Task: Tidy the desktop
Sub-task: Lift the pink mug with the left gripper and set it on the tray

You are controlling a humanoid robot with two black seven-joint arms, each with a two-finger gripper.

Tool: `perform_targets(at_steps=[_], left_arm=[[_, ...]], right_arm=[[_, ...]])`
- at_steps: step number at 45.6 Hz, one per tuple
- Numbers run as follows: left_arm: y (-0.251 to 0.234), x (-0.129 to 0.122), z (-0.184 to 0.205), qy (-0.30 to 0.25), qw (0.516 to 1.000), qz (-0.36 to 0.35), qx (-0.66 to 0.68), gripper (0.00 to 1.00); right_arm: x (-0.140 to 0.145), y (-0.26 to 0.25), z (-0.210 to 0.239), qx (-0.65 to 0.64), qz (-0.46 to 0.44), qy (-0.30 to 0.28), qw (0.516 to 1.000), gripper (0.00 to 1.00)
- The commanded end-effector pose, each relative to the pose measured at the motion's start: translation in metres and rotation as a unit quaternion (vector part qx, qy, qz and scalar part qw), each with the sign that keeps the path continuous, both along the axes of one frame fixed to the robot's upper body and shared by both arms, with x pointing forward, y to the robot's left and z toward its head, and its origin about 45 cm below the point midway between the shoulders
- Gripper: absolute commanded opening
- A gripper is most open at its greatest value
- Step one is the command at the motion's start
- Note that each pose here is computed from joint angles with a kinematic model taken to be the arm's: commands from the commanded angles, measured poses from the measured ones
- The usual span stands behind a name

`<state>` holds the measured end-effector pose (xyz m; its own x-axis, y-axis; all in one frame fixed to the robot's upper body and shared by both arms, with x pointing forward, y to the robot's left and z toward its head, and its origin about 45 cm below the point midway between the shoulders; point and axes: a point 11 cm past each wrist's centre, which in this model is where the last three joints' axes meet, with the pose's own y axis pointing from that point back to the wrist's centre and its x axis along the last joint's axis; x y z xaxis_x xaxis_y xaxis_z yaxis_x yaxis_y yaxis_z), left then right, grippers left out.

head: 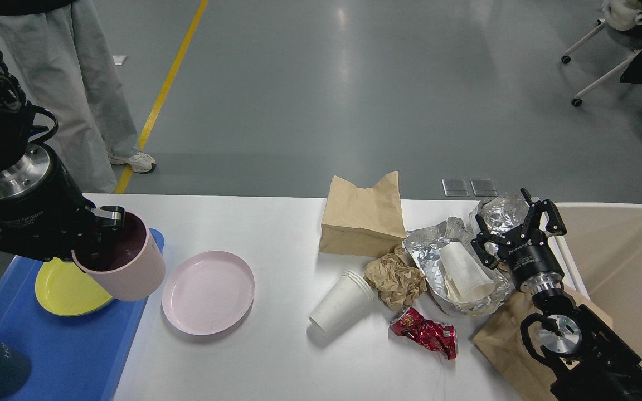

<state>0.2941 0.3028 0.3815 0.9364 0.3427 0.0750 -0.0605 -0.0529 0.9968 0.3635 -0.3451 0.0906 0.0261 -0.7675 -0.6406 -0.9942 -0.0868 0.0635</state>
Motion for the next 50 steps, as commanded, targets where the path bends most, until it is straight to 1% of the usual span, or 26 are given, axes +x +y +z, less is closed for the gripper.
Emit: perform_targets(at_steps=[1,5,11,17,21,24,30,36,44,50], left_arm=[[0.043,-0.004,-0.022,-0.011,0.999,0.025,0.017,0.0],[0.077,-0.008,-0.046,-0.018,0.999,0.038,0.025,0.0],[0.129,-0.02,-0.09,0.002,0.998,0.057,0.037,0.0],[0.15,-0.026,-0.135,0.02,0.996,0.082,0.025,0.0],[0.161,-0.029,-0.158,0.024,0.995,0.097,0.021,0.0],[0.171,-0.036,-0.173,0.032,0.994,0.102,0.025,0.0],[0.169,-0.039,-0.198,0.04,0.994,0.102,0.015,0.0],[0.174,-0.044,-0.213,0.039,0.993,0.107,0.026,0.0],[0.17,-0.047,-0.229,0.029,0.994,0.1,0.039,0.0],[0.169,-0.051,-0.235,0.032,0.994,0.101,0.042,0.0]], right_arm=[[0.0,0.0,0.0,0.0,0.0,0.0,1.0,1.0],[0.0,0.0,0.0,0.0,0.0,0.0,1.0,1.0],[0.0,0.0,0.0,0.0,0.0,-0.001,1.0,1.0],[0.0,0.0,0.0,0.0,0.0,0.0,1.0,1.0],[0.0,0.0,0.0,0.0,0.0,0.0,1.0,1.0],[0.0,0.0,0.0,0.0,0.0,0.0,1.0,1.0],[0.0,0.0,0.0,0.0,0.0,0.0,1.0,1.0],[0.0,0.0,0.0,0.0,0.0,0.0,1.0,1.0],[0.0,0.0,0.0,0.0,0.0,0.0,1.0,1.0],[0.0,0.0,0.0,0.001,0.0,0.0,1.0,1.0]])
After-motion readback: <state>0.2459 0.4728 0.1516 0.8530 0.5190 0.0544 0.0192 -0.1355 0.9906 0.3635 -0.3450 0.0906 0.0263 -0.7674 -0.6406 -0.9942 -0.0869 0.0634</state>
